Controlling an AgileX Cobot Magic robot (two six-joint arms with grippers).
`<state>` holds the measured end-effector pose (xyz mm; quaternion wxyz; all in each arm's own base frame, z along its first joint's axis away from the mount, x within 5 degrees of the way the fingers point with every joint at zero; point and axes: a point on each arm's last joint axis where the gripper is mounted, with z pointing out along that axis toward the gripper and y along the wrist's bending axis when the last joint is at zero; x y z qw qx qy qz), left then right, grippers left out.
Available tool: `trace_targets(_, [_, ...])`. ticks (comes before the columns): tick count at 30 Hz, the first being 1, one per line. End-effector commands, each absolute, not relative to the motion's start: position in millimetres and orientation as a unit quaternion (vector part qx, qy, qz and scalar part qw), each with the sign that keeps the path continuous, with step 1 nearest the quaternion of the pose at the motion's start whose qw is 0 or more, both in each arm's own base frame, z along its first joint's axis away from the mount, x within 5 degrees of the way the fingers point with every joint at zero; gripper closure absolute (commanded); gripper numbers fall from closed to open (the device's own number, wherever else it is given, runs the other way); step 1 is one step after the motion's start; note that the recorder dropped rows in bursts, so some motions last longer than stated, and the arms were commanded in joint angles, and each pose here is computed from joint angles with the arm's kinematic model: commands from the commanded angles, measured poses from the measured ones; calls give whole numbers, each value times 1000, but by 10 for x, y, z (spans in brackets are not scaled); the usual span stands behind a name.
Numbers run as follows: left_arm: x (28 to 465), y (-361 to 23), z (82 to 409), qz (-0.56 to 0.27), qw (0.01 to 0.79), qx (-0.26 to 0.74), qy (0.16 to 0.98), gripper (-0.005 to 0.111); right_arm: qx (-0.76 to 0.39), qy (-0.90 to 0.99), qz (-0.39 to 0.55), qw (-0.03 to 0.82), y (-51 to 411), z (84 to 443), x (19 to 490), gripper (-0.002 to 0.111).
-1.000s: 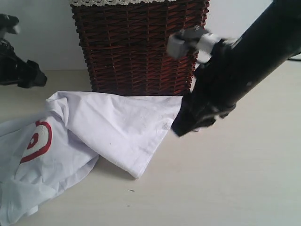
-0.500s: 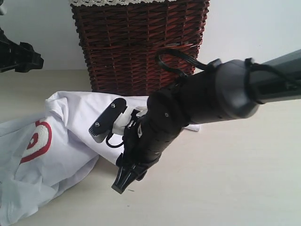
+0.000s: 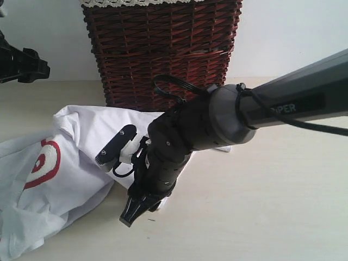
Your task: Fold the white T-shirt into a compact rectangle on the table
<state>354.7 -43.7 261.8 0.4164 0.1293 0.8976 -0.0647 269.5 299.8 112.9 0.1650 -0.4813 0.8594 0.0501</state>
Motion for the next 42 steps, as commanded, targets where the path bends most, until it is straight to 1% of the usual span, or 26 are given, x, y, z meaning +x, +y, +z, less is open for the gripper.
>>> trace_targets(1, [3546, -433, 2609, -67, 417, 122, 898, 44, -489, 859, -8, 151, 2916, 1048, 2736, 96])
trace_targets(2, [3546, -433, 2609, -67, 417, 122, 898, 44, -498, 855, -24, 145, 2884, 1076, 2738, 106])
trace_targets(3, [3546, -433, 2609, -67, 417, 122, 898, 44, -501, 853, -34, 142, 2861, 1110, 2737, 108])
trace_targets(6, [3547, -432, 2610, -67, 418, 122, 898, 44, -502, 851, -47, 147, 2804, 1357, 2718, 108])
trace_targets(15, [3528, -451, 2594, -75, 406, 127, 902, 44, -475, 854, -40, 207, 2523, 2455, 2504, 108])
trace_targets(21, [3515, -465, 2584, -79, 398, 130, 904, 44, -491, 844, 19, 215, 2385, 3162, 2245, 108])
trace_targets(24, [3501, -478, 2574, -89, 389, 129, 908, 44, -499, 834, 16, 236, 2341, 3394, 2226, 108])
trace_targets(26, [3479, -493, 2560, -98, 377, 131, 912, 44, -498, 831, -11, 247, 2302, 3470, 2259, 108])
trace_targets(29, [3399, -614, 2519, -113, 341, 189, 914, 47, -490, 834, -73, 244, 2209, 3473, 2327, 108])
trace_targets(33, [3245, -926, 2488, -150, 299, 300, 893, 62, -461, 854, -104, 216, 2050, 3453, 2403, 108])
trace_targets(35, [3182, -1038, 2484, -160, 285, 330, 886, 66, -448, 861, -106, 218, 1974, 3487, 2428, 108])
trace_targets(37, [3126, -1094, 2532, -167, 282, 339, 882, 65, -433, 866, -105, 229, 1931, 3520, 2451, 108])
trace_targets(39, [3060, -1105, 2626, -176, 285, 339, 879, 60, -426, 867, -107, 235, 1905, 3531, 2476, 108])
trace_targets(42, [2893, -1091, 2870, -190, 298, 338, 872, 55, -417, 868, -113, 243, 1876, 3540, 2512, 108])
